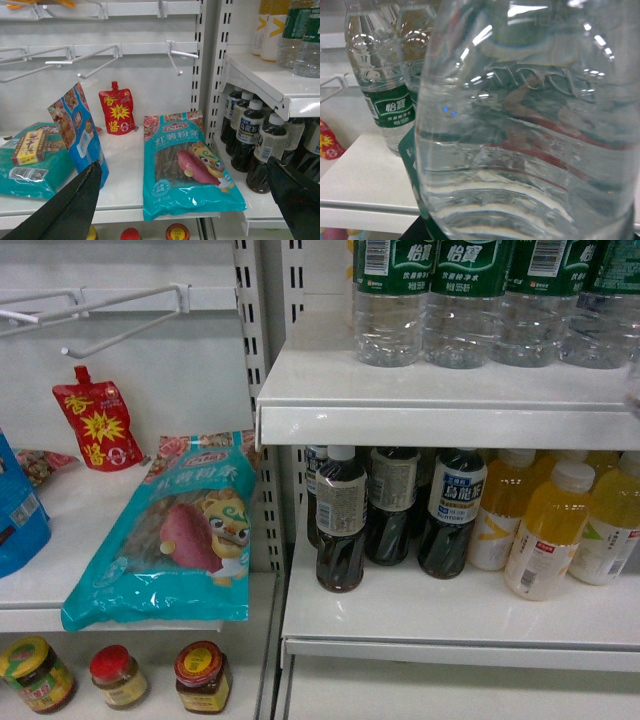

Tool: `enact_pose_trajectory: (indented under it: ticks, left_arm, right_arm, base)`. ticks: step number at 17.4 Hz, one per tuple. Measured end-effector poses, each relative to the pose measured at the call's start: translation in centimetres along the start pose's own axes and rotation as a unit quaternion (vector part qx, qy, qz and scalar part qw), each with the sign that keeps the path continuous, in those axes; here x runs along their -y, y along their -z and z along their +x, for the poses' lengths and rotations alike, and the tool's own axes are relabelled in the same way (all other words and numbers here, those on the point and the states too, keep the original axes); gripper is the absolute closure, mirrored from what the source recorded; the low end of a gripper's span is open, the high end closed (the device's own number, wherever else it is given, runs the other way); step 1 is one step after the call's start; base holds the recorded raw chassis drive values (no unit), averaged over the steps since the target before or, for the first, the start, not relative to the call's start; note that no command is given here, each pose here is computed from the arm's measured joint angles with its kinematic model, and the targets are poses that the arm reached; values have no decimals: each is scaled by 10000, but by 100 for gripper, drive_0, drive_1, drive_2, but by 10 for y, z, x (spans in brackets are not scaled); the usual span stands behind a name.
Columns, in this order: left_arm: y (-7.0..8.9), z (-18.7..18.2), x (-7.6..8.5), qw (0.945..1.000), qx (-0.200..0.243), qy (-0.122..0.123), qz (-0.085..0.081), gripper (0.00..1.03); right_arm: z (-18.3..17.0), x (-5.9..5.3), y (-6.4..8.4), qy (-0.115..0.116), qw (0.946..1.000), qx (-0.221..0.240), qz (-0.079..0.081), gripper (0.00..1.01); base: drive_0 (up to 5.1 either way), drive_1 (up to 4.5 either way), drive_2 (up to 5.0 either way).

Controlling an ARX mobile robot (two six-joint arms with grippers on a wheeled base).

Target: Move water from second to third shelf

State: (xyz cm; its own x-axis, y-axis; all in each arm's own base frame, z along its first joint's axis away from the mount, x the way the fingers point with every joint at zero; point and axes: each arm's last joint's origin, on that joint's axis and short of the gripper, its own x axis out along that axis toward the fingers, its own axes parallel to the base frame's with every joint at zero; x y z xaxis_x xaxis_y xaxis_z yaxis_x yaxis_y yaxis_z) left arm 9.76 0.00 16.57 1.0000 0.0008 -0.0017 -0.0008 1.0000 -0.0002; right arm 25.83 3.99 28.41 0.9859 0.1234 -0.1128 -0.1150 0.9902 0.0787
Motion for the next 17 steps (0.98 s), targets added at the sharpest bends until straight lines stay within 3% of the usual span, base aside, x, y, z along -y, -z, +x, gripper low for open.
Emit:
enact_pose_trajectory:
  ticks: [2,3,5,9,14,17]
  left_arm:
    - [0,0,0,10000,0,0,2,5]
    - [0,0,0,10000,0,0,2,5]
    - [0,0,0,10000,0,0,0,5]
    - [0,0,0,10000,0,0,0,5]
    - [0,0,0,10000,0,0,0,5]
    - [0,0,0,10000,-2,0,0,5]
  right_arm:
    - [30,-9,-6,-274,9995,-160,55,60]
    - [40,-11,-12,-295,9995,-116,46,60]
    - [62,-12,-19,-182,9998,-98,-41,60]
    - [92,-12,-12,75,9991,-374,-185,60]
    - [103,-13,-18,230,9989,-305,-259,60]
    - [109,-11,-13,343,9981,-402,-322,60]
  base:
    - [0,0,0]
    - [0,0,0]
    - [0,0,0]
    - [0,0,0]
    - [0,0,0]
    - [0,0,0]
